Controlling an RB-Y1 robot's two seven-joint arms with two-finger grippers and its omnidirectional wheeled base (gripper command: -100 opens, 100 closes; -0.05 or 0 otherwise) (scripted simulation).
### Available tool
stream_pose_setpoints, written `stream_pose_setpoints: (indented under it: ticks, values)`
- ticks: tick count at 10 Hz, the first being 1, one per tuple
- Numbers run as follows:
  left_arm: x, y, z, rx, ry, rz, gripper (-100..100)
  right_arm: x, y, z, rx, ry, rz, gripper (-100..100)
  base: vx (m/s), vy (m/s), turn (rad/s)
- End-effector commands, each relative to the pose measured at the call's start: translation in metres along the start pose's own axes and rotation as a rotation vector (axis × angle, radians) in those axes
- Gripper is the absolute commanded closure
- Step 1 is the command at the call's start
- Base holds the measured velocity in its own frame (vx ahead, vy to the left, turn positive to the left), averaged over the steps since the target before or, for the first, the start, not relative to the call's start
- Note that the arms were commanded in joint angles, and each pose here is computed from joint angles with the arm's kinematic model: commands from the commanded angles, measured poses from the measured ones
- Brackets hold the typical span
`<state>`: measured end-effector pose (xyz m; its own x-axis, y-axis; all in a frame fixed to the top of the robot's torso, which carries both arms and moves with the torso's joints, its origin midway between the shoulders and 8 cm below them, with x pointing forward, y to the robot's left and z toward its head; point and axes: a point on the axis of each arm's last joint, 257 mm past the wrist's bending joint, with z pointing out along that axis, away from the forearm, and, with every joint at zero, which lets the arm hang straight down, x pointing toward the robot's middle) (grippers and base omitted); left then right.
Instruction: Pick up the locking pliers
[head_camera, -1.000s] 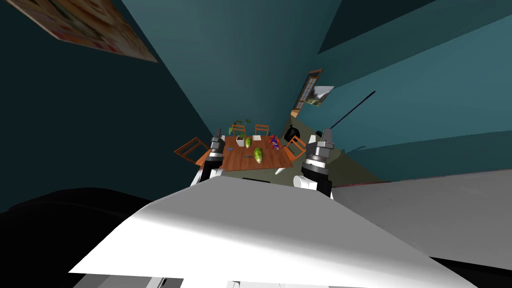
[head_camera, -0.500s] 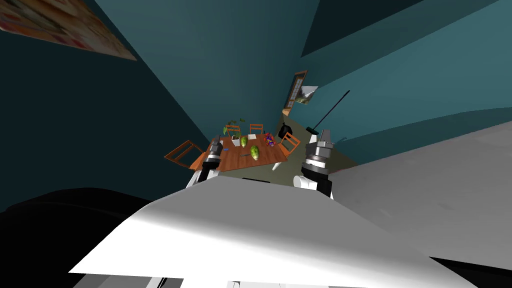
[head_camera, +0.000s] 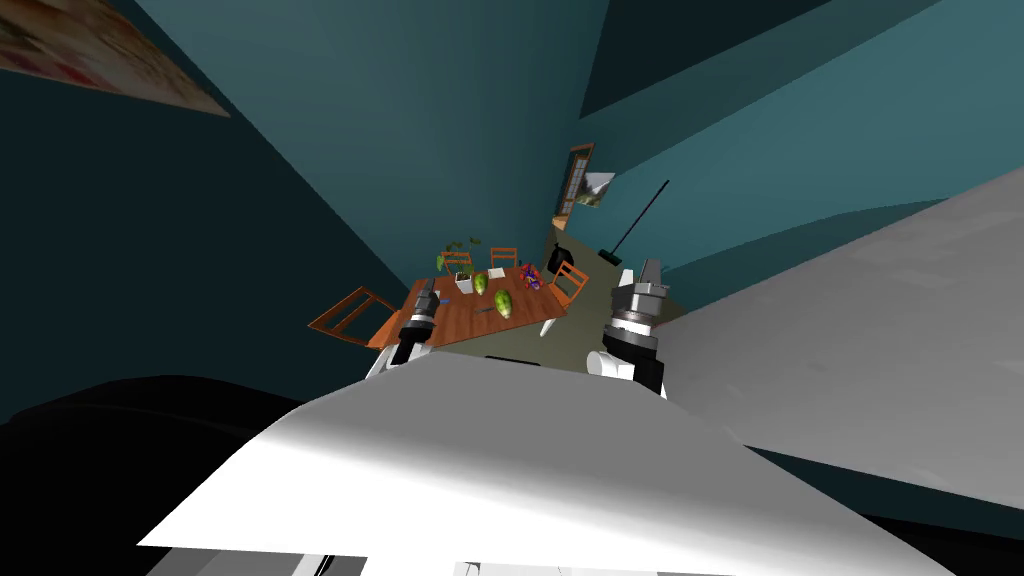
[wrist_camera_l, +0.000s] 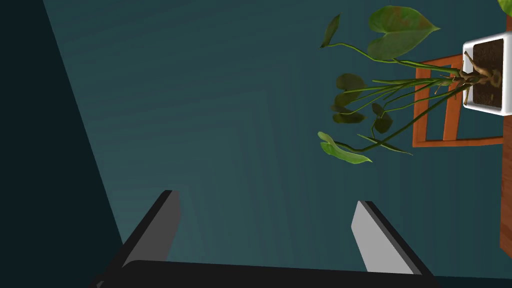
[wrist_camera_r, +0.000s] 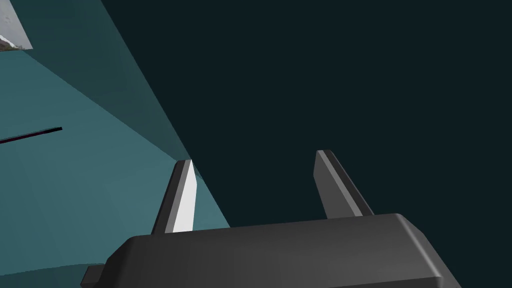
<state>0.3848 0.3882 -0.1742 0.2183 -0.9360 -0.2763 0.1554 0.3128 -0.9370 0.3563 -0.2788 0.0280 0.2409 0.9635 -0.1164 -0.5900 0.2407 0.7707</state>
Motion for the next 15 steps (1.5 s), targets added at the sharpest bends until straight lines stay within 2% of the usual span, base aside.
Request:
stream_pose_setpoints:
  ticks: [1,2,4,6,7,8,9,10,11,12,13,14,15]
  values:
    - [-0.017,0.027,-0.005,-0.062,-0.023,-0.011,-100,0.000,0.000,0.000,0.000,0.000,0.000,0,-0.043,0.001,-0.311]
    - [-0.017,0.037,-0.008,-0.082,-0.024,-0.012,-100,0.000,0.000,0.000,0.000,0.000,0.000,0,-0.034,0.004,-0.110]
    - [-0.044,0.072,-0.018,-0.164,-0.065,-0.029,-100,0.000,0.000,0.000,0.000,0.000,0.000,0,-0.027,-0.005,-0.282]
    - [-0.044,0.084,-0.024,-0.191,-0.067,-0.032,-100,0.000,0.000,0.000,0.000,0.000,0.000,0,-0.016,0.002,-0.061]
    - [-0.059,0.101,-0.031,-0.232,-0.092,-0.046,-100,0.000,0.000,0.000,0.000,0.000,0.000,0,-0.010,-0.006,-0.210]
    - [-0.059,0.108,-0.034,-0.247,-0.094,-0.047,-100,0.000,0.000,0.000,0.000,0.000,0.000,0,-0.009,0.000,-0.150]
    - [-0.073,0.122,-0.040,-0.281,-0.121,-0.062,-100,0.000,0.000,0.000,0.000,0.000,0.000,0,-0.011,-0.005,-0.251]
    - [-0.087,0.147,-0.054,-0.342,-0.152,-0.074,-100,0.000,0.000,0.000,0.000,0.000,0.000,0,-0.014,-0.007,-0.429]
    - [-0.087,0.155,-0.059,-0.360,-0.156,-0.083,-100,0.000,0.000,0.000,0.000,0.000,0.000,0,-0.010,0.003,-0.144]
    - [-0.101,0.168,-0.068,-0.394,-0.188,-0.103,-100,0.000,0.000,0.000,0.000,0.000,0.000,0,-0.005,-0.006,-0.232]
    - [-0.101,0.177,-0.074,-0.416,-0.191,-0.106,-100,0.000,0.000,0.000,0.000,0.000,0.000,0,-0.001,-0.001,-0.126]
    - [-0.114,0.191,-0.085,-0.453,-0.226,-0.128,-100,0.000,0.000,0.000,0.000,0.000,0.000,0,0.002,-0.004,-0.216]
    - [-0.114,0.199,-0.091,-0.472,-0.229,-0.131,-100,0.000,0.000,0.000,0.000,0.000,0.000,0,0.003,0.001,-0.138]
